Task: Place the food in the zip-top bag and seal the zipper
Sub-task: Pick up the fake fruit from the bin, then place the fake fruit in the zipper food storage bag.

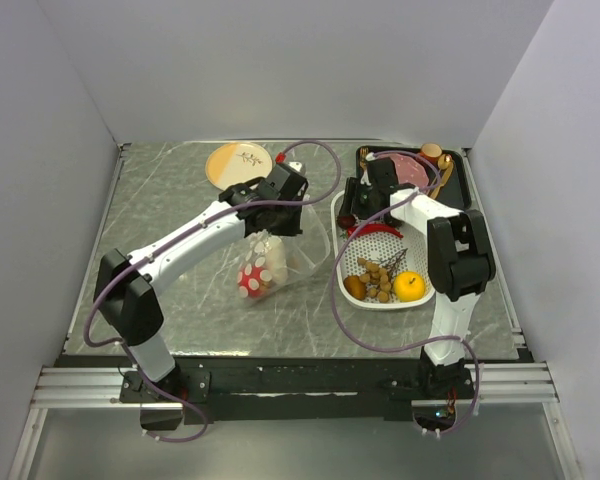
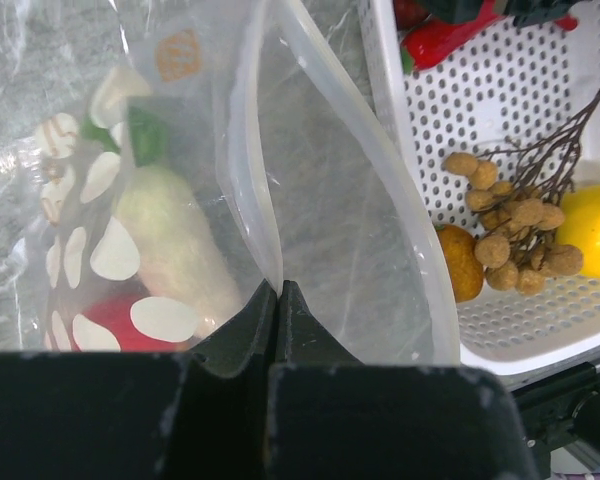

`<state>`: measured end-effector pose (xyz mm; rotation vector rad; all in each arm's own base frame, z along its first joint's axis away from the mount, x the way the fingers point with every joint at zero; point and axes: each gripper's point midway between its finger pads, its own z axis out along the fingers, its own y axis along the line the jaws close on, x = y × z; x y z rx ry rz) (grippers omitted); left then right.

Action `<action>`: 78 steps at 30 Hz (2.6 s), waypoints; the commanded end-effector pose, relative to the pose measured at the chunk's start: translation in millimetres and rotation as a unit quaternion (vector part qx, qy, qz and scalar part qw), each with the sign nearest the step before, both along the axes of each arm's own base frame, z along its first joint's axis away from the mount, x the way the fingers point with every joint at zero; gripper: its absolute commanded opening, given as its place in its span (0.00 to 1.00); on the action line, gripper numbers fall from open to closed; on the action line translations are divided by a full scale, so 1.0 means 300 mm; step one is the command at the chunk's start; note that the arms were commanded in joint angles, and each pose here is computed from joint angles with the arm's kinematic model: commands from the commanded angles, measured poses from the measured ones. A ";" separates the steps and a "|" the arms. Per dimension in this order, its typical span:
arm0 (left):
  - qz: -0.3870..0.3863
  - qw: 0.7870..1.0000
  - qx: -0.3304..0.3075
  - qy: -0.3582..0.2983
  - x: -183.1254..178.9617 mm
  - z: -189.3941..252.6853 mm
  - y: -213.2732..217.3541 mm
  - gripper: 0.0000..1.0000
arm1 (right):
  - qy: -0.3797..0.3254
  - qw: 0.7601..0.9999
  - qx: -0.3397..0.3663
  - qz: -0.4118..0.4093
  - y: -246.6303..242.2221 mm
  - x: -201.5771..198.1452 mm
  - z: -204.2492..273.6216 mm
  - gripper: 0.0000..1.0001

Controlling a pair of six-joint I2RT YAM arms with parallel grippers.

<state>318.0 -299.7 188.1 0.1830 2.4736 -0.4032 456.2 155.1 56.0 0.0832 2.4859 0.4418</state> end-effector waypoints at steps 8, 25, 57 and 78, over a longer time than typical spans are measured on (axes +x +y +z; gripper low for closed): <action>-0.002 0.998 -0.041 -0.041 0.007 0.112 -0.014 0.01 | -0.011 1.000 -0.004 -0.002 0.004 0.045 0.023 0.64; -0.001 0.999 -0.022 -0.037 0.013 0.091 -0.002 0.01 | -0.013 1.000 0.000 -0.002 0.009 0.039 0.035 0.03; 0.020 0.998 -0.034 -0.059 0.045 0.139 0.009 0.01 | -0.144 0.965 0.195 0.101 0.338 -0.368 0.607 0.00; 0.028 0.995 -0.060 -0.077 0.030 0.181 0.031 0.01 | -0.132 0.969 0.158 0.137 0.414 -0.399 0.555 0.62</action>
